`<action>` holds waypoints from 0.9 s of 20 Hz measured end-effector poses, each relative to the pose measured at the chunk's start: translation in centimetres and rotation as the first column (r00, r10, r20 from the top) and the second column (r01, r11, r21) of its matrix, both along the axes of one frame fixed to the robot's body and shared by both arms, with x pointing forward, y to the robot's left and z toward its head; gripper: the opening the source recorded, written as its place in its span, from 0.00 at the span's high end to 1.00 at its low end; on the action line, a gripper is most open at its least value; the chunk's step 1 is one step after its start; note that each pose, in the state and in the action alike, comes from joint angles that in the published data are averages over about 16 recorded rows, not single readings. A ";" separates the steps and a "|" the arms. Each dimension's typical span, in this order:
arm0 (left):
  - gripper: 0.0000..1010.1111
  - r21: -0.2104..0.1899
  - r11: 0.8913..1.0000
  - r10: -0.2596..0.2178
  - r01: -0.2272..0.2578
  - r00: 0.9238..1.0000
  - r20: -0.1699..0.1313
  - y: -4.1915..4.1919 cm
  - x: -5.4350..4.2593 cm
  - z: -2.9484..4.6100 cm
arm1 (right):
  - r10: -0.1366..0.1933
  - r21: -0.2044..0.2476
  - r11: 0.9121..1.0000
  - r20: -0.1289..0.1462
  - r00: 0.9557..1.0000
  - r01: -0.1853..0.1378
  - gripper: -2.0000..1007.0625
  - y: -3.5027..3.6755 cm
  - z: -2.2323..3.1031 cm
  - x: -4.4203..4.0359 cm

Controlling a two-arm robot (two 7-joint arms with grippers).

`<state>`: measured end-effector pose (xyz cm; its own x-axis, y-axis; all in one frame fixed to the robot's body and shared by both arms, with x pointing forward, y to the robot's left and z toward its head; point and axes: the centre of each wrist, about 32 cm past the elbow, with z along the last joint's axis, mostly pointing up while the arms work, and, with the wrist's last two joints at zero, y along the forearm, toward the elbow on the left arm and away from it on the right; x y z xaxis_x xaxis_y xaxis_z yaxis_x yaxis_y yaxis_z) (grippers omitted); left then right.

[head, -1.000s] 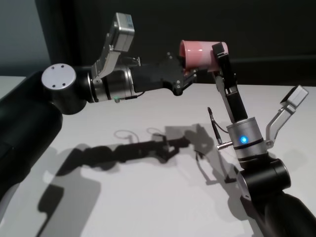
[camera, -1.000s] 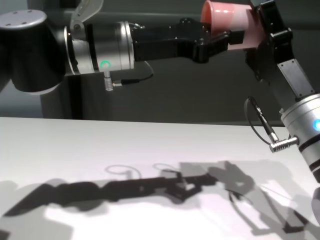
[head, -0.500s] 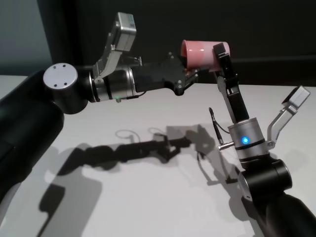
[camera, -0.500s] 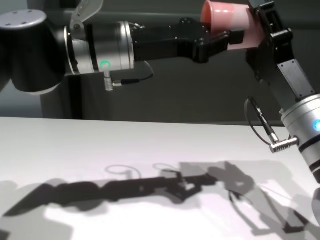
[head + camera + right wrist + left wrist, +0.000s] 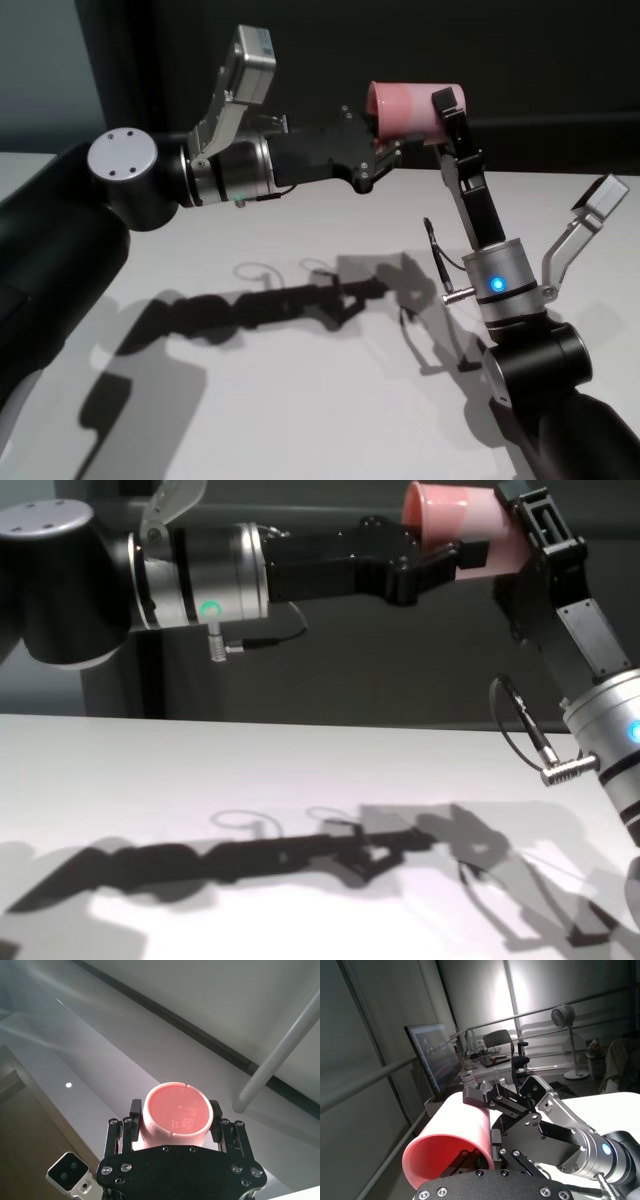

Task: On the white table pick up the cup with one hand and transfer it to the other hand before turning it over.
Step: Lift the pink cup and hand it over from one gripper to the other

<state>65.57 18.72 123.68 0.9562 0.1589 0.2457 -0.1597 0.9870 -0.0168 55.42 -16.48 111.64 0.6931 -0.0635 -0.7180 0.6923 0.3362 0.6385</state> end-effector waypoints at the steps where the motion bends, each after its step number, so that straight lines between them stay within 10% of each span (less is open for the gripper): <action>1: 0.96 0.000 1.000 0.000 0.000 1.000 0.000 0.00 0.00 0.00 | 0.000 0.000 1.000 0.000 1.000 0.000 0.23 0.00 0.00 0.00; 18: 0.82 0.000 1.000 0.000 0.000 1.000 0.000 0.00 0.00 0.00 | 0.003 0.002 1.000 0.000 1.000 -0.003 0.24 0.01 -0.05 -0.02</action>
<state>65.57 18.72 123.68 0.9562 0.1591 0.2457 -0.1600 0.9870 -0.0168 55.39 -16.47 111.59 0.6932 -0.0603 -0.7182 0.6914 0.3369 0.6391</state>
